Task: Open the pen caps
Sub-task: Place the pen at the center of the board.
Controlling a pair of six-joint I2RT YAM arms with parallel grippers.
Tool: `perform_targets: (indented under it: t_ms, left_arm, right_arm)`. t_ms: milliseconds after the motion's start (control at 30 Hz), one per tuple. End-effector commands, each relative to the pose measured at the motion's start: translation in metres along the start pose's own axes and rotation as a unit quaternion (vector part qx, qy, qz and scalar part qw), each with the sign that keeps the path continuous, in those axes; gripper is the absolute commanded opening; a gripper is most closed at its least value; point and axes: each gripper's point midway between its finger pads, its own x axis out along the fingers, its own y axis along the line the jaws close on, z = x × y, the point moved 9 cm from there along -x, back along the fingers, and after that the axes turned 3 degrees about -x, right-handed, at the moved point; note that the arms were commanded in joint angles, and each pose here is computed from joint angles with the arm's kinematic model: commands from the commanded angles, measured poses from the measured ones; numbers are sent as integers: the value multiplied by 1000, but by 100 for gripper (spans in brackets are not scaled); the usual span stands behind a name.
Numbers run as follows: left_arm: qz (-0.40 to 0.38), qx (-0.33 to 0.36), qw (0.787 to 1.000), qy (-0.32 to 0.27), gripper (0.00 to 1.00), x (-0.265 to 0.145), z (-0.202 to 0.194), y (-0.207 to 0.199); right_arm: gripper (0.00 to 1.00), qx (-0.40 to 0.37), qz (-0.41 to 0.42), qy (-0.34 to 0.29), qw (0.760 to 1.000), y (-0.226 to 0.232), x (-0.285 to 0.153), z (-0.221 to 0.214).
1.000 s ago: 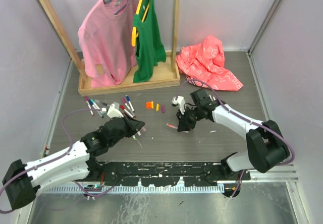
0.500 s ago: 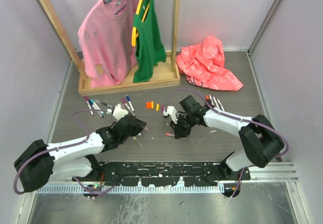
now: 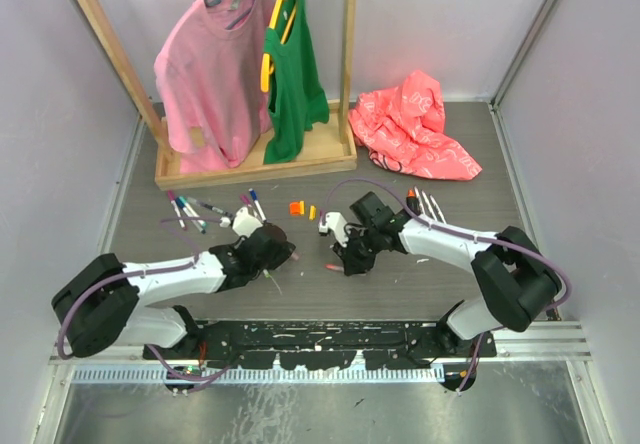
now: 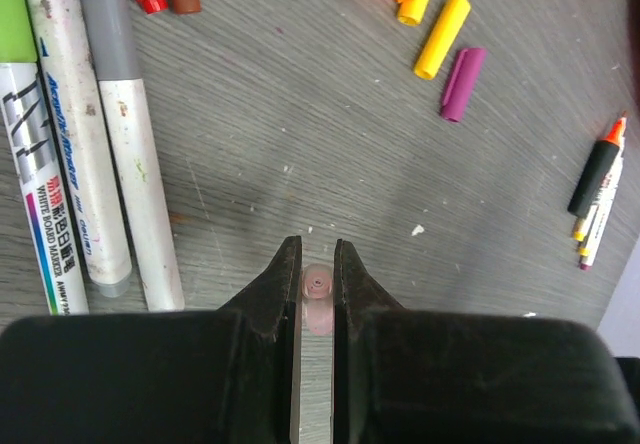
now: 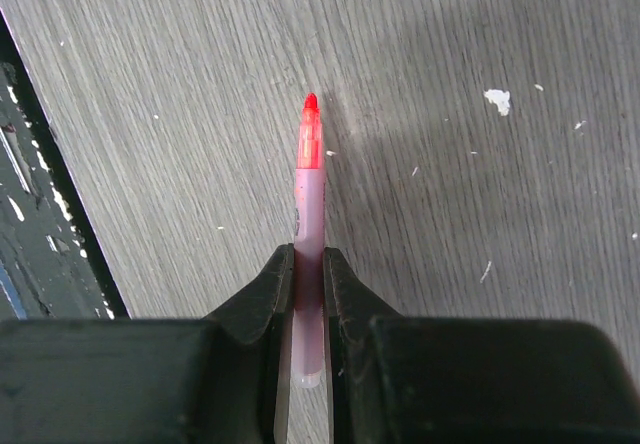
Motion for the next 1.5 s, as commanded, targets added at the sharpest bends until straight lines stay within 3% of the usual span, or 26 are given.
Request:
perform_targets:
  t_ms: [0,433,1100,1467]
  left_arm:
    - [-4,-14,1000,-13,1,5,0,-8]
    - [-3,-16,1000,15,4,4,-6,-3]
    - [10,-33,997,71,5,5,-19,-5]
    - [11,-46,997,65,13,17,-29,-9]
  right_arm:
    - [4,-13,-12,-32,999,1,-4,24]
    - [4,11,-15,-25,1000,11,5,27]
    - [8,-12,-45,21,999,1,5,23]
    - [10,-6,-40,33,999,1,8,19]
